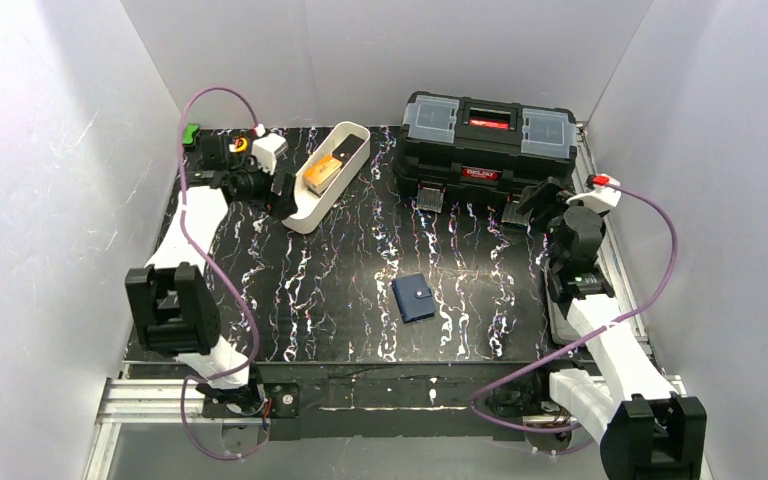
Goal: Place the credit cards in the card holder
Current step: Move the storage box to the center of the board.
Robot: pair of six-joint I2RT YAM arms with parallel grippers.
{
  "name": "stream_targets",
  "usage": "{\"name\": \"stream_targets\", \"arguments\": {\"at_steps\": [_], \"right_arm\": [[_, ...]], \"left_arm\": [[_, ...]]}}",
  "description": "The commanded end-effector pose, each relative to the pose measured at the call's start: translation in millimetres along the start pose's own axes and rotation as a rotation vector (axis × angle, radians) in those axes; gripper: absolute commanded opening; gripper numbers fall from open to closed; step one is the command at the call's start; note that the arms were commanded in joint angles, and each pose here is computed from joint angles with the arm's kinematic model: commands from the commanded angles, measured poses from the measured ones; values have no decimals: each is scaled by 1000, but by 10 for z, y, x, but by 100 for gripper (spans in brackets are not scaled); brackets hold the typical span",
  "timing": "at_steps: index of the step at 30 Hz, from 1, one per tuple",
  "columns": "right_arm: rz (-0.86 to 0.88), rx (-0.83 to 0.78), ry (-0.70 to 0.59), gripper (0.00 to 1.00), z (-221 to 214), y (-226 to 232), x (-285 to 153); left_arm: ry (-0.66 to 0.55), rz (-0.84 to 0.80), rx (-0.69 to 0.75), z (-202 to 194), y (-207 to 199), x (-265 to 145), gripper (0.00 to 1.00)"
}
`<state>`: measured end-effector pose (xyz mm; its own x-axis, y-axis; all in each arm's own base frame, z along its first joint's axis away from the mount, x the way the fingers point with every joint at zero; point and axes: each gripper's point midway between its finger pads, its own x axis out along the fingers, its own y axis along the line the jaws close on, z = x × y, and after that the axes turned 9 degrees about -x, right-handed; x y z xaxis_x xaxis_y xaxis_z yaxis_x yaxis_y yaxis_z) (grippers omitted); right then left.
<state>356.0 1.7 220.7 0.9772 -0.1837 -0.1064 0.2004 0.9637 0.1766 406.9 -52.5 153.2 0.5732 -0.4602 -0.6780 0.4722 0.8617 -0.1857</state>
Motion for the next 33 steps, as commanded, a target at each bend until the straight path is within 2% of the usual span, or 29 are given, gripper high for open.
{"name": "stream_targets", "arguments": {"at_steps": [1, 3, 4, 5, 6, 8, 10, 14, 19, 25, 30, 33], "right_arm": [[119, 286, 165, 100, 9, 332, -198], [292, 253, 170, 100, 68, 606, -284], [354, 238, 168, 100, 79, 709, -323], [384, 202, 168, 100, 75, 785, -349], [392, 148, 182, 100, 42, 862, -373], [378, 5, 193, 100, 57, 1068, -398], [407, -100, 252, 100, -86, 1313, -469], [475, -199, 290, 100, -315, 1737, -653], [477, -335, 280, 100, -415, 1933, -836], [459, -382, 258, 100, -419, 1908, -961], [456, -386, 250, 96, -359, 1890, -1008], [461, -387, 249, 95, -342, 1904, -1023]], "left_arm": [[-34, -57, -26, 104, -332, -754, 99], [-102, 11, -58, 271, -288, -936, 99], [-133, 92, -106, 320, -205, -1012, 99], [-134, 243, -215, 269, 10, -1074, 99], [-130, 296, -259, 211, 82, -1089, 99], [-86, 163, -163, 142, -98, -1018, 99], [-95, 129, -164, 165, -156, -970, 95], [-96, 186, -220, 259, -54, -755, 86], [-38, 274, -268, 283, 179, -339, 80], [48, 277, -236, 322, 364, 283, 66], [76, 306, -222, 290, 523, 564, 63], [86, 324, -198, 234, 596, 668, 57]]}}
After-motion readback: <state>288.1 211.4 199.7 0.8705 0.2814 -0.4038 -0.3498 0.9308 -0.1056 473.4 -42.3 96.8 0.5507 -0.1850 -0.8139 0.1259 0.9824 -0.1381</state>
